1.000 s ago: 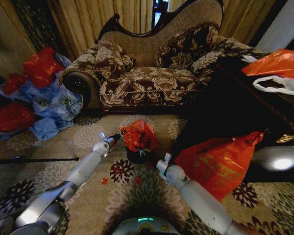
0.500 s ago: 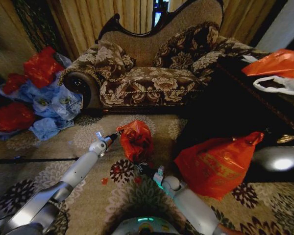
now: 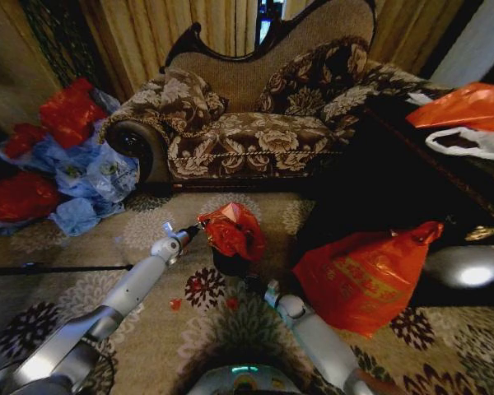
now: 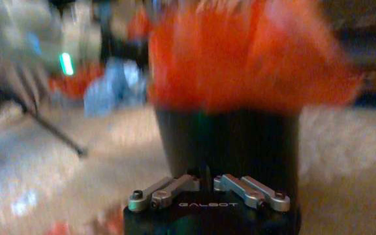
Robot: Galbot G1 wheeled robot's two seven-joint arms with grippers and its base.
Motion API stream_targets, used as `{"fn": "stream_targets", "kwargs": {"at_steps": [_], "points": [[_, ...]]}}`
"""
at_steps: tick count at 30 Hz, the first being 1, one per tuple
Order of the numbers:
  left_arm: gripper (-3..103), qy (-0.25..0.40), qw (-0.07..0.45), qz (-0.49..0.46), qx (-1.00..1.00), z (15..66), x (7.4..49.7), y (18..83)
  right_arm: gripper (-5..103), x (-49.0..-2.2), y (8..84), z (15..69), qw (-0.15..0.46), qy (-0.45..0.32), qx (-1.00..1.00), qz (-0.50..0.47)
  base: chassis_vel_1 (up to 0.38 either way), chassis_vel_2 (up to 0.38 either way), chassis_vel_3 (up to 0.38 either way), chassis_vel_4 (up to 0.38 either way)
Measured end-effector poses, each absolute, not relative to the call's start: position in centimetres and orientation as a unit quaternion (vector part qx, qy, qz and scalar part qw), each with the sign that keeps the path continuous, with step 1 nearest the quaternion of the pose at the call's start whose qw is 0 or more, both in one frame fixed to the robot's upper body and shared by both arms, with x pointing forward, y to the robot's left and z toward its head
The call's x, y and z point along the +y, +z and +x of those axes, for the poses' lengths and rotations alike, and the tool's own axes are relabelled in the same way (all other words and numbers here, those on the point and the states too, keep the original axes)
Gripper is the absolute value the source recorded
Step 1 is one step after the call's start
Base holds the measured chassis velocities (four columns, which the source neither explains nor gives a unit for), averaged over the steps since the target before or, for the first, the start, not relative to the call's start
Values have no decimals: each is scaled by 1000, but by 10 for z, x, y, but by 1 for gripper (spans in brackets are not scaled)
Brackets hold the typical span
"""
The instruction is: Place a garbage bag over the trash bin.
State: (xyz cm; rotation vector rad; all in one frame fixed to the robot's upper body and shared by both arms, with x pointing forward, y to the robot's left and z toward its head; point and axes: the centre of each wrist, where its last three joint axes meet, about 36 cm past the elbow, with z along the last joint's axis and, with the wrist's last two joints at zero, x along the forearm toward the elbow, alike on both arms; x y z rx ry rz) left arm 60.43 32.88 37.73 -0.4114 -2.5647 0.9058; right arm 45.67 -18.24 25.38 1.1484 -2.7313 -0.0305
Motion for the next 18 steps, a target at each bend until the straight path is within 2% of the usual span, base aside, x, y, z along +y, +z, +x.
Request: {"fn": "stream_targets", "kwargs": {"at_steps": [1, 4, 5, 6, 7, 9, 10, 11, 12, 13, 16, 17, 18], "points": [[0, 323, 194, -147, -915, 604, 329, 377, 5, -182, 254, 457, 89, -10, -918, 386, 0, 0, 0, 0], [0, 325, 194, -149, -914, 605, 327, 377, 21, -221, 311, 451, 29, -99, -902, 420, 0, 0, 0, 0], [0, 325, 194, -149, -914, 605, 327, 377, 21, -221, 311, 451, 29, -99, -902, 420, 0, 0, 0, 0], [0, 325, 193, -149, -914, 605, 328, 377, 27, -225, 341, 451, 15, -155, -894, 419, 0, 0, 0, 0], [0, 324, 193, -148, -914, 605, 328, 377, 27, -225, 354, 452, 13, -184, -893, 411, 0, 0, 0, 0], [0, 323, 195, -148, -914, 603, 330, 375, 37, -223, 388, 464, 20, -265, -887, 378, 0, 0, 0, 0], [0, 323, 195, -148, -914, 603, 330, 375, 37, -223, 388, 464, 20, -265, -887, 378, 0, 0, 0, 0], [0, 323, 196, -148, -914, 600, 330, 373, 43, -222, 400, 473, 28, -290, -886, 361, 0, 0, 0, 0], [0, 323, 197, -149, -913, 599, 329, 372, 48, -218, 404, 481, 37, -302, -886, 351, 0, 0, 0, 0], [0, 323, 197, -149, -913, 599, 329, 372, 48, -218, 404, 481, 37, -302, -886, 351, 0, 0, 0, 0], [0, 323, 197, -151, -913, 597, 328, 373, 65, -203, 394, 498, 94, -314, -883, 335, 0, 0, 0, 0], [0, 323, 197, -151, -913, 597, 328, 373, 65, -203, 394, 498, 94, -314, -883, 335, 0, 0, 0, 0], [0, 323, 196, -151, -914, 597, 329, 373, 71, -198, 390, 499, 107, -316, -882, 334, 0, 0, 0, 0]]}}
